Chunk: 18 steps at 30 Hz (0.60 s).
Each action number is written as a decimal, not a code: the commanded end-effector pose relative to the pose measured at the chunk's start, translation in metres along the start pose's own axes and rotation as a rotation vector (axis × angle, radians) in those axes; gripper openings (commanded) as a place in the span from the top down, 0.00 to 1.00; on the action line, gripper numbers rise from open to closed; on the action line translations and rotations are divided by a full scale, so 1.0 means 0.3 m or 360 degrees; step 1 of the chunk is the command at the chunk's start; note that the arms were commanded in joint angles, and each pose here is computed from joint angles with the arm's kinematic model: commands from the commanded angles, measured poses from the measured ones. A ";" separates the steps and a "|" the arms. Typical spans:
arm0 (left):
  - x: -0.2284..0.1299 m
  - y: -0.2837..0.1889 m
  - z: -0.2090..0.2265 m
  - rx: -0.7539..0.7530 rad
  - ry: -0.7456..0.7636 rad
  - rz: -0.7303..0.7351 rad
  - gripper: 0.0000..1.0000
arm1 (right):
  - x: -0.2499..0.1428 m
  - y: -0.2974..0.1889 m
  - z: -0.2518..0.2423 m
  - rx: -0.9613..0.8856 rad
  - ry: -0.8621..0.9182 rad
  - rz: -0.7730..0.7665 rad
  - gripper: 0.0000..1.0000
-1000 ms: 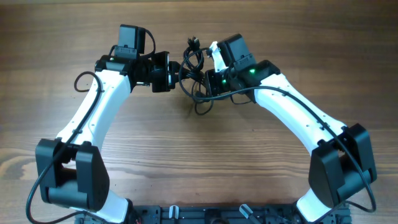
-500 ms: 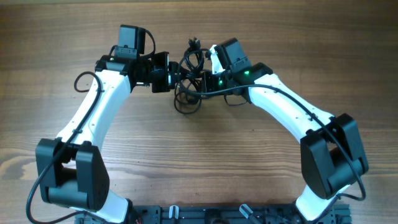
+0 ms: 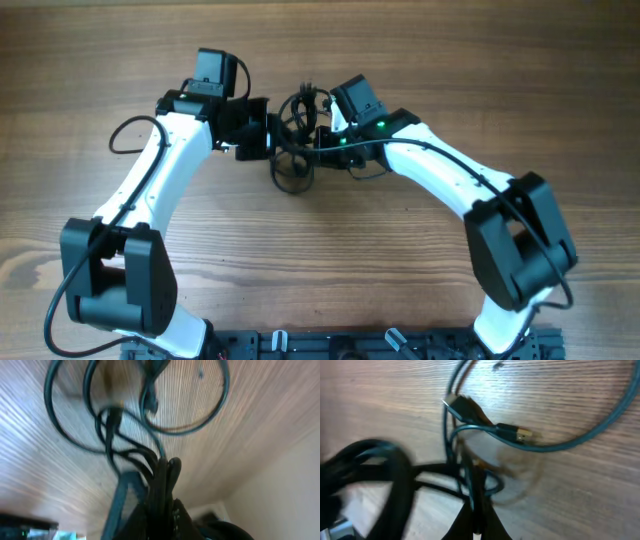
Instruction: Untangle cables
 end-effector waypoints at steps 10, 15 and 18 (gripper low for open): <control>0.180 -0.063 0.037 0.0081 0.0292 -0.0610 0.96 | 0.043 -0.405 -0.096 -0.0299 -0.0071 -0.0281 0.96; -0.081 -0.116 -0.161 -0.0406 0.1434 -0.0147 0.96 | 0.032 -0.339 -0.145 -0.0359 -0.0166 -0.0178 0.94; -0.220 -0.244 -0.199 -0.0696 0.1770 -0.0055 0.96 | 0.047 -0.351 -0.046 -0.0094 -0.0350 -0.0201 0.80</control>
Point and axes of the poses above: each gripper's point midway between its finger pads, its own y axis out along the fingers, its own z axis along the line the jaws close on, x = y × z, the point moved 2 cm from there along -y, back along the fingers, and after that the axes turned 4 degrees about -y, right-handed, at the moved point
